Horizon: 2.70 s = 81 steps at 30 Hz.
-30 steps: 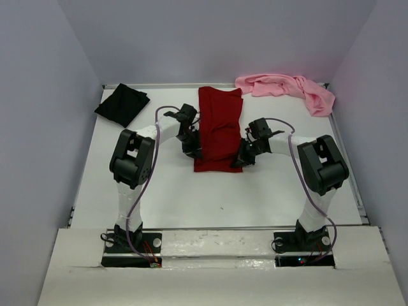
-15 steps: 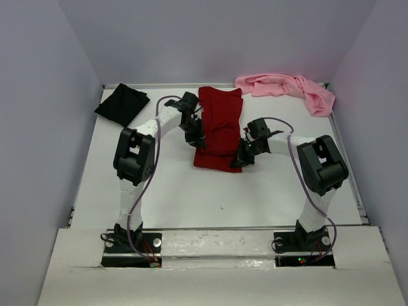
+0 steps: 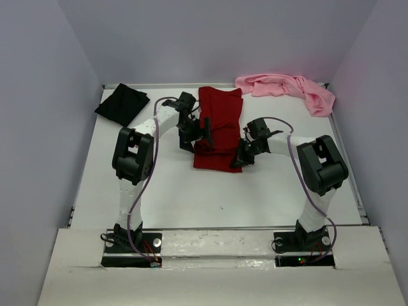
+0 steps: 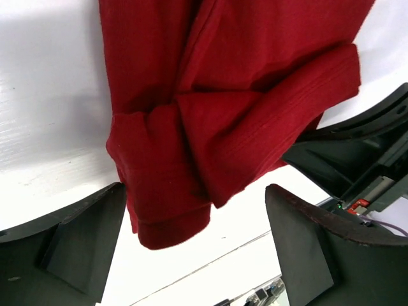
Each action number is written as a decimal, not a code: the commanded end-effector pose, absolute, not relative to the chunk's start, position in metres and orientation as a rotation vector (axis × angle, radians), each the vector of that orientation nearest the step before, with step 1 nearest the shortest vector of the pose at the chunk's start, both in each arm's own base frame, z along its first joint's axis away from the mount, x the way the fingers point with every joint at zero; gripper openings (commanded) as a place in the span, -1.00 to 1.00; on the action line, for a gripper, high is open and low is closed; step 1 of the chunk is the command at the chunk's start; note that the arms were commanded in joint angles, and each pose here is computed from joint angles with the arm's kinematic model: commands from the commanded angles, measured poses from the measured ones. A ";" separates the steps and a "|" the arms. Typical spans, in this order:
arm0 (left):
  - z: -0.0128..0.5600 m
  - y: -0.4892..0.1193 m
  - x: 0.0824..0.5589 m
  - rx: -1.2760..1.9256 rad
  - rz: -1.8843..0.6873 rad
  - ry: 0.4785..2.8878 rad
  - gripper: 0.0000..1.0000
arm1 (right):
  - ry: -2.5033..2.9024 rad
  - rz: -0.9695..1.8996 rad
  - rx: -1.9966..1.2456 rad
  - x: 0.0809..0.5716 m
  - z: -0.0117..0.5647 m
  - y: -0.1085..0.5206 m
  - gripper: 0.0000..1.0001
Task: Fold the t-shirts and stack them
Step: Fold the tshirt
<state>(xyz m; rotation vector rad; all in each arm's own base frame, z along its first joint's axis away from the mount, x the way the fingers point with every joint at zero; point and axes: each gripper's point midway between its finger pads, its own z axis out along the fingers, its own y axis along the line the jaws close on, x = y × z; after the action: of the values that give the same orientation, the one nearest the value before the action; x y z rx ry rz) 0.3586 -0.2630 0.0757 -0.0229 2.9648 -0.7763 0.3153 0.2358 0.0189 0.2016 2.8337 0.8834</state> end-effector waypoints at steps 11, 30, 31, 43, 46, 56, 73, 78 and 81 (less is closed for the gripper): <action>0.151 -0.261 0.376 0.059 -0.821 2.718 0.98 | 2.976 0.677 0.174 0.291 -0.019 0.219 -1.00; 0.151 -0.270 0.293 0.060 -1.195 2.733 -1.00 | 2.996 0.665 0.167 0.291 -0.023 0.219 -1.00; 0.151 -0.273 0.291 0.061 -1.211 2.731 -1.00 | 2.997 0.664 0.165 0.291 -0.023 0.219 -1.00; 0.137 -0.285 0.285 -0.087 -1.351 2.663 -1.00 | 2.990 0.661 0.169 0.292 -0.021 0.218 -1.00; 0.129 -0.287 0.289 -0.149 -1.357 2.639 -1.00 | 2.987 0.659 0.168 0.294 -0.020 0.219 -1.00; 0.114 -0.303 0.309 -0.136 -1.302 2.591 -1.00 | 2.986 0.662 0.170 0.293 -0.019 0.219 -1.00; 0.071 -0.320 0.322 0.129 -0.853 2.687 -1.00 | 2.989 0.651 0.170 0.292 -0.019 0.217 -1.00; 0.066 -0.316 0.329 0.154 -0.759 2.675 -1.00 | 2.992 0.647 0.174 0.291 -0.020 0.216 -1.00; 0.062 -0.308 0.337 0.165 -0.642 2.649 -1.00 | 2.994 0.651 0.176 0.291 -0.020 0.217 -1.00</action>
<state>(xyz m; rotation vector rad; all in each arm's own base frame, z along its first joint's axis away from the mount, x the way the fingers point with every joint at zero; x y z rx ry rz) 0.3189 -0.3137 0.0530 0.1164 2.7188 -0.7741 0.3161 0.2394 0.0184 0.1861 2.8595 0.8856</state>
